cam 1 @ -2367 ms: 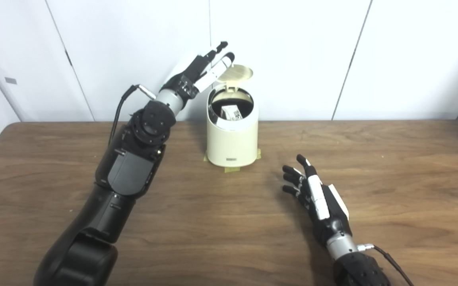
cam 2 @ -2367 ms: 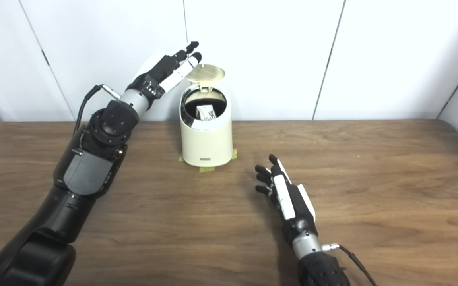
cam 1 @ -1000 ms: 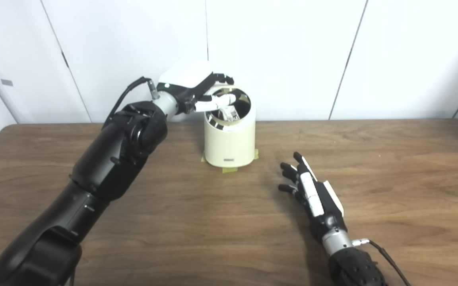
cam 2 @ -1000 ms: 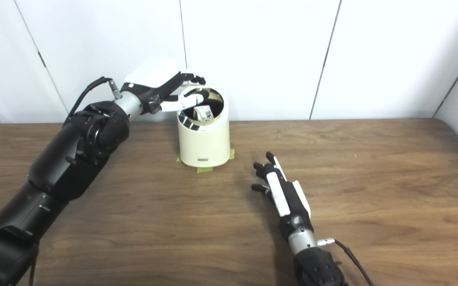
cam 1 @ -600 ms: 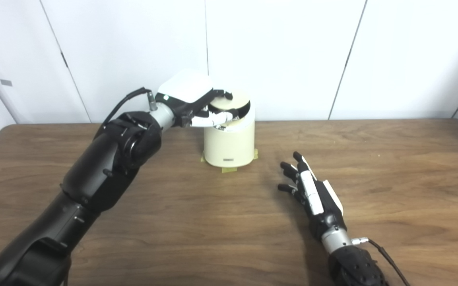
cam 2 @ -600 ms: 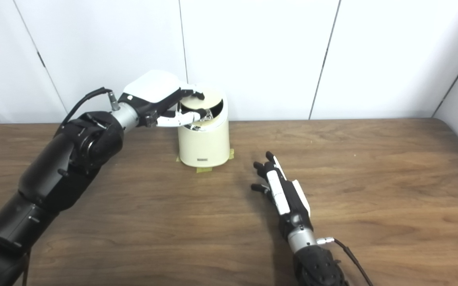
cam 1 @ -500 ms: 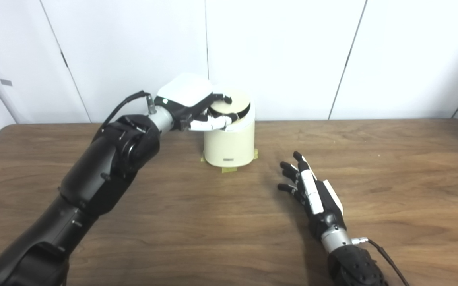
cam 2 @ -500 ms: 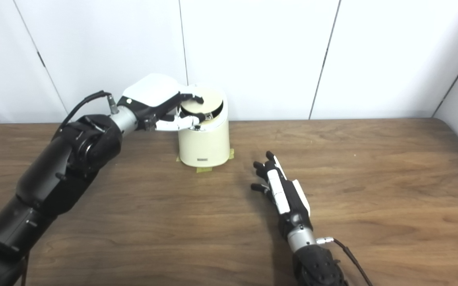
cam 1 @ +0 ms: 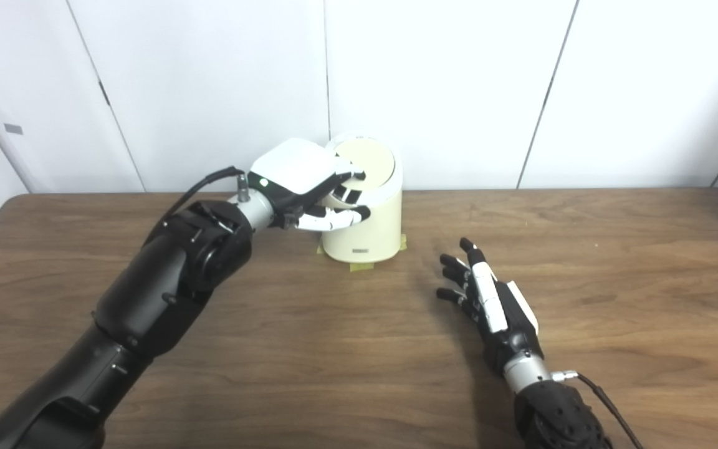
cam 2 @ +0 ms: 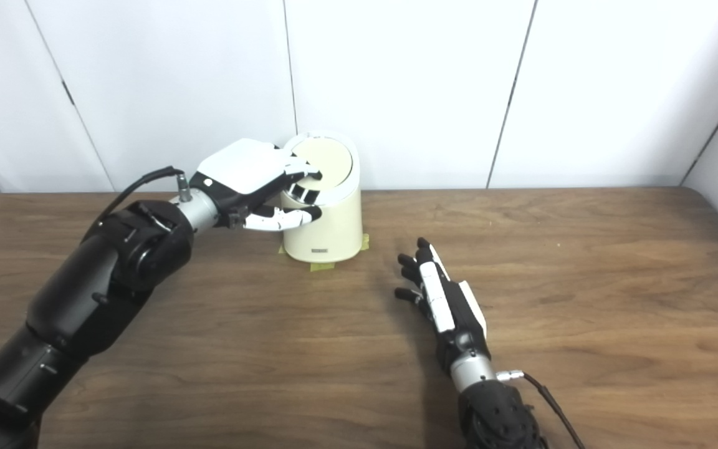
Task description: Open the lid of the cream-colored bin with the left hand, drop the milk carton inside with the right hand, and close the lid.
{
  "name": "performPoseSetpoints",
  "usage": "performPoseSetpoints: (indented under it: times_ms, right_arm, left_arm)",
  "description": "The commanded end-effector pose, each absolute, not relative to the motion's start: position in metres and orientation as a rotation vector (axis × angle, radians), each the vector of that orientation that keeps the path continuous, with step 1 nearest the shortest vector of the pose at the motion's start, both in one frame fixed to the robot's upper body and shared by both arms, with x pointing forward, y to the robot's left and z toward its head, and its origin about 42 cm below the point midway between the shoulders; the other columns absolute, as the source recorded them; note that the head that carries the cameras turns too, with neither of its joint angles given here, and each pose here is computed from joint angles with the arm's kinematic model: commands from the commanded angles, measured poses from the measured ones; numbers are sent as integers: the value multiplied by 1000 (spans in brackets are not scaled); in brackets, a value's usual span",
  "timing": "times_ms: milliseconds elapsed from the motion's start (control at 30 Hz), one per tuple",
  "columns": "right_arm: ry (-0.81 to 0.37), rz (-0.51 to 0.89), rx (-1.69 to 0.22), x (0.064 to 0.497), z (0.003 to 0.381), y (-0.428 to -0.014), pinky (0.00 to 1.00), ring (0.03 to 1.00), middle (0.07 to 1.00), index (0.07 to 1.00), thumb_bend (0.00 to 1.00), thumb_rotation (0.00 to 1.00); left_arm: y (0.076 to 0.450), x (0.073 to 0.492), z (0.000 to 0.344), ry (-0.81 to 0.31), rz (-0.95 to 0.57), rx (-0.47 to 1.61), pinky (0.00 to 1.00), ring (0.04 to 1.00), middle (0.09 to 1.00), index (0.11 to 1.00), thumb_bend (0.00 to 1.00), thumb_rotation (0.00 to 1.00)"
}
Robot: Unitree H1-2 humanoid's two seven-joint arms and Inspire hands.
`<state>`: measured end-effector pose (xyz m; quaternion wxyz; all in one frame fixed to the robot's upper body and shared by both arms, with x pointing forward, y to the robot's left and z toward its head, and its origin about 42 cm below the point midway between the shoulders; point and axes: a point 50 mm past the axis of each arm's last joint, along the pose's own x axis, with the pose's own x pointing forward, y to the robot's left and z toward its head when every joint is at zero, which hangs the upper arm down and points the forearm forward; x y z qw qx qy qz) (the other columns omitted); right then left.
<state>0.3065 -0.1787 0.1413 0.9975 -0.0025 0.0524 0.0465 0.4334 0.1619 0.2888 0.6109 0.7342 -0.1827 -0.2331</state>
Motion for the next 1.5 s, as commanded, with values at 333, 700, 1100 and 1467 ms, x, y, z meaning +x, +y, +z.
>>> performPoseSetpoints:
  times_ms: [333, 700, 1100, 1467]
  right_arm:
    - [77, 107, -10, 310, 154, -173, 815, 900, 873, 967, 507, 1000]
    - [72, 105, -4, 312, 154, -175, 798, 888, 865, 970, 515, 1000]
    - [54, 98, -7, 312, 158, -177, 788, 876, 860, 969, 513, 1000]
    - [-12, 86, 29, 309, 163, -184, 737, 844, 864, 934, 515, 1000]
  left_arm:
    - [151, 430, 275, -398, -537, 2004, 907, 932, 887, 856, 562, 1000]
    - [159, 423, 308, -395, -461, 1774, 945, 933, 891, 863, 530, 1000]
    - [185, 382, 315, -340, -266, 1227, 846, 934, 939, 936, 462, 1000]
    - [225, 349, 258, -169, -153, 584, 960, 998, 996, 999, 430, 1000]
